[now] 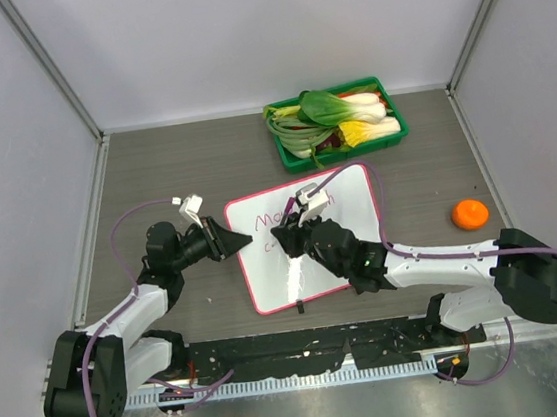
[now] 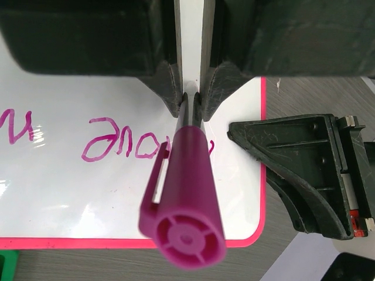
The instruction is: Write a sentence on the whiteboard
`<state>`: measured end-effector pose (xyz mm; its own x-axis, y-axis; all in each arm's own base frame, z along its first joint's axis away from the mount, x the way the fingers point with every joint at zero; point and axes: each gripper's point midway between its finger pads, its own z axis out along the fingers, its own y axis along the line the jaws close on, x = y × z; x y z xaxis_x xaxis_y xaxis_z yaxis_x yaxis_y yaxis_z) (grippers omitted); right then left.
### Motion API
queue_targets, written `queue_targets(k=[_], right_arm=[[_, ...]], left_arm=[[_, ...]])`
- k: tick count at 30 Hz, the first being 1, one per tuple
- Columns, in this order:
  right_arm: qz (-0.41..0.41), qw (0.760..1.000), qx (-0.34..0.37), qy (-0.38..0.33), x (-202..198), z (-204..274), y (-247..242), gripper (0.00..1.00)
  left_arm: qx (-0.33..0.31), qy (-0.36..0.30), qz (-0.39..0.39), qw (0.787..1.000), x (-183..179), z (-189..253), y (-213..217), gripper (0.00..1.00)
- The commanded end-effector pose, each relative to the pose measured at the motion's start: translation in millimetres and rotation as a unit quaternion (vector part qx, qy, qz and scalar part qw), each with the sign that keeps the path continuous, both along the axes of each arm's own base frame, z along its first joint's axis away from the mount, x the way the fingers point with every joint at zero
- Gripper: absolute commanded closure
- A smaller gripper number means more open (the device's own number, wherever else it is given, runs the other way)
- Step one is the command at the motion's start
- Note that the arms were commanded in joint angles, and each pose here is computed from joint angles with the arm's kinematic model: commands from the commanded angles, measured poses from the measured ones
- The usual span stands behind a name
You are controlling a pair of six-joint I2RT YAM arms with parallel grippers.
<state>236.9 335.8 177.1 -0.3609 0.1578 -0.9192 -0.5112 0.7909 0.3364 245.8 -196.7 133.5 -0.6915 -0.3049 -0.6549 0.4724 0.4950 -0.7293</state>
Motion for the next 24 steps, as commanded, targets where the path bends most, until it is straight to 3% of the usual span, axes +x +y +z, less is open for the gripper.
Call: queue_targets(k=[1, 11, 24], right_arm=[[-0.013, 1.000, -0.003, -0.007, 2, 8, -6, 0.99], [-0.017, 1.000, -0.009, 0.003, -1, -4, -14, 0.99], [-0.057, 0.998, 0.006, -0.017, 12, 18, -20, 0.99]], left_arm=[[0.052, -0.015, 0.028, 0.998, 8, -22, 12, 1.00], [0.053, -0.016, 0.029, 0.998, 8, -22, 13, 1.00], [0.053, -0.017, 0.030, 0.998, 8, -21, 13, 1.00]])
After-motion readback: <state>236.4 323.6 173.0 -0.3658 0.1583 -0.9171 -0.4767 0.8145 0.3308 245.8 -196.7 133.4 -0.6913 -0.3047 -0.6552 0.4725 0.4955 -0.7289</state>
